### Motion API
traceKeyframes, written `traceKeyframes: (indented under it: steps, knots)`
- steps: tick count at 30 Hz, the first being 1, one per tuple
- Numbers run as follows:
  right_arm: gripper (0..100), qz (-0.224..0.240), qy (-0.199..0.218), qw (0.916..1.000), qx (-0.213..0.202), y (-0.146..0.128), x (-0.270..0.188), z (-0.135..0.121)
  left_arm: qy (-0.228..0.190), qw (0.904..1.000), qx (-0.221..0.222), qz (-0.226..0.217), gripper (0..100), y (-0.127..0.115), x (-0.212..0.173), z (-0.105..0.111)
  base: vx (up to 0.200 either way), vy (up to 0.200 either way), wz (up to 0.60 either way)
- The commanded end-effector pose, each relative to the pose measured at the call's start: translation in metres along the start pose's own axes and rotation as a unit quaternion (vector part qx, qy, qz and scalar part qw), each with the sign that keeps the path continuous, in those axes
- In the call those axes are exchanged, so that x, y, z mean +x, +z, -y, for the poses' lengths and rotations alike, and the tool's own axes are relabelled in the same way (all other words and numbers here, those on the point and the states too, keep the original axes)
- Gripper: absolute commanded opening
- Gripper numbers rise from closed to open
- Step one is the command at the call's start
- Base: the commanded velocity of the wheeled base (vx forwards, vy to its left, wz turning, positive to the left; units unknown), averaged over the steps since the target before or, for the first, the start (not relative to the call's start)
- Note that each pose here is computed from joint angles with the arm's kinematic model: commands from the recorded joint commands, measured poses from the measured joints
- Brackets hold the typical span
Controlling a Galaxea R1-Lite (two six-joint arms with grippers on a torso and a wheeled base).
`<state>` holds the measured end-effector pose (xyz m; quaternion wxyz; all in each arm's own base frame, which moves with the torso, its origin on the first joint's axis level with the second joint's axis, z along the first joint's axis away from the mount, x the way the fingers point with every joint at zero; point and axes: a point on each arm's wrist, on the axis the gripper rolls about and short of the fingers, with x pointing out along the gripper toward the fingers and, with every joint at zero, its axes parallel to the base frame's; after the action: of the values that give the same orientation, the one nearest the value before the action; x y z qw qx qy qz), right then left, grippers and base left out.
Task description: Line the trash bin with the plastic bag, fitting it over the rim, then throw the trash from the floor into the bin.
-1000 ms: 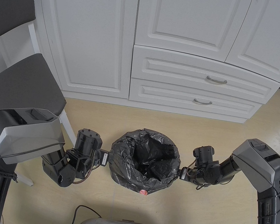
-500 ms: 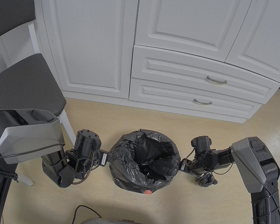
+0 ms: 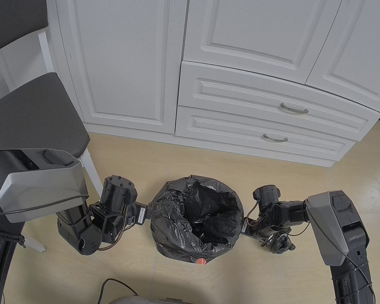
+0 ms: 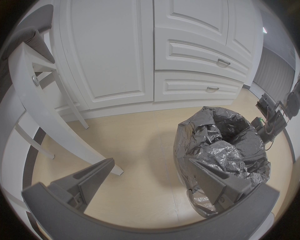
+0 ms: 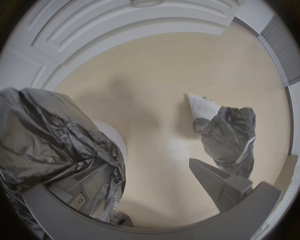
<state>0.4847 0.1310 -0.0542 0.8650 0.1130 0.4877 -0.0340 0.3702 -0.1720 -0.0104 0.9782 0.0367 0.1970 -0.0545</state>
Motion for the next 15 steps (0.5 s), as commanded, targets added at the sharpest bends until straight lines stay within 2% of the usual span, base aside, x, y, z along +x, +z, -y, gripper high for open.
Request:
traceKeyframes:
  steps: [1,9,11,13,15]
  knots:
    - [100,-0.005,-0.002,1.0000,0.000,-0.003,0.005,0.000,0.000,1.0000,0.001,-0.002,100,-0.001,0.000,0.000,0.000,0.000,0.00]
    - [100,-0.008,-0.012,0.9999,-0.009,-0.007,0.001,0.003,0.000,1.0000,-0.001,0.001,100,0.001,-0.003,-0.002,0.000,0.000,0.00]
    - [100,0.001,-0.005,0.9998,-0.021,-0.002,-0.020,0.007,0.000,0.9998,-0.005,0.017,100,0.005,-0.004,-0.005,0.000,0.000,0.00]
    - [100,0.001,-0.005,0.9997,-0.023,-0.001,-0.021,0.008,0.001,0.9998,-0.004,0.017,100,0.005,-0.004,-0.005,0.000,0.000,0.00]
    - [100,0.001,0.006,0.9972,-0.075,-0.010,-0.044,0.015,0.002,0.9998,0.007,0.018,100,0.003,-0.004,-0.005,0.000,0.000,0.00]
